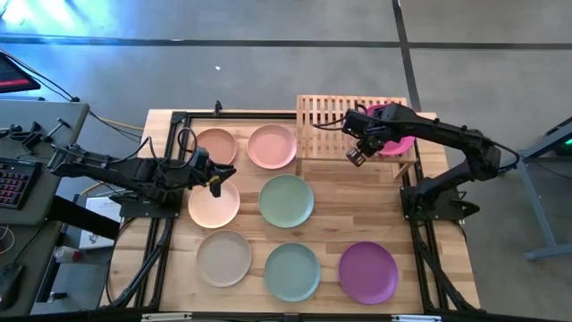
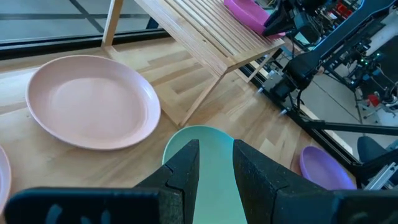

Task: Place and stack plates onto a shelf
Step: Put the pink plate on the shelf, then stack the green plate on top of the pink plate on the shelf

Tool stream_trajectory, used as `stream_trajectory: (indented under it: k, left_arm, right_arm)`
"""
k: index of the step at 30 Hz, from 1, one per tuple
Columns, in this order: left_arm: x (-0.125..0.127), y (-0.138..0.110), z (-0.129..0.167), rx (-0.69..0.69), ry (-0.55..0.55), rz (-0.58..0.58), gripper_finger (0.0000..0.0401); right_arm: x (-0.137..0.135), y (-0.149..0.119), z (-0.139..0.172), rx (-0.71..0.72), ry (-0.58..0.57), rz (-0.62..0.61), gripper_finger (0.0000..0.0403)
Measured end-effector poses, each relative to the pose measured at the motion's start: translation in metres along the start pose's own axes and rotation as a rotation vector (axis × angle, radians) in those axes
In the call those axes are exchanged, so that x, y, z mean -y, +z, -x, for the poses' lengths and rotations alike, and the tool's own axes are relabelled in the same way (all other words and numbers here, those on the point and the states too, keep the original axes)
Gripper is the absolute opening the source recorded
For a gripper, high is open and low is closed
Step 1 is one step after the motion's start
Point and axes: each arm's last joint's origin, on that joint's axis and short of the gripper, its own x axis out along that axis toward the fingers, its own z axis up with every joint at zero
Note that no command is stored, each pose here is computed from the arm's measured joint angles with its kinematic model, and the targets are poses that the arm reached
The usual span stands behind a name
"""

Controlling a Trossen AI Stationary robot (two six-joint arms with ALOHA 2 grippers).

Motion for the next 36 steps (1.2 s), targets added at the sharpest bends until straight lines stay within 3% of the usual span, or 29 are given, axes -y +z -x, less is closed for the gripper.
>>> stream_trajectory:
  k: [8, 21, 25, 31, 36]
  left_arm:
    - [0.0, 0.0, 0.0, 0.0, 0.0, -0.004, 0.0085]
    - [-0.004, 0.004, -0.003, -0.032, -0.021, -0.1, 0.0085]
    - [-0.003, 0.016, -0.003, -0.025, -0.038, -0.118, 0.0085]
    - [-0.005, 0.039, 0.006, -0.046, 0.053, -0.111, 0.0085]
    - [-0.001, 0.054, 0.007, -0.083, 0.057, -0.093, 0.0085]
  right_arm:
    - [0.001, 0.004, 0.01, 0.032, 0.032, -0.011, 0.012]
    - [0.013, 0.016, 0.071, 0.201, 0.157, -0.141, 0.0126]
    - [0.016, 0.017, 0.085, 0.241, 0.189, -0.2, 0.0126]
    - [0.019, 0.018, 0.095, 0.273, 0.206, -0.217, 0.0126]
    - [0.019, 0.017, 0.094, 0.262, 0.197, -0.228, 0.0126]
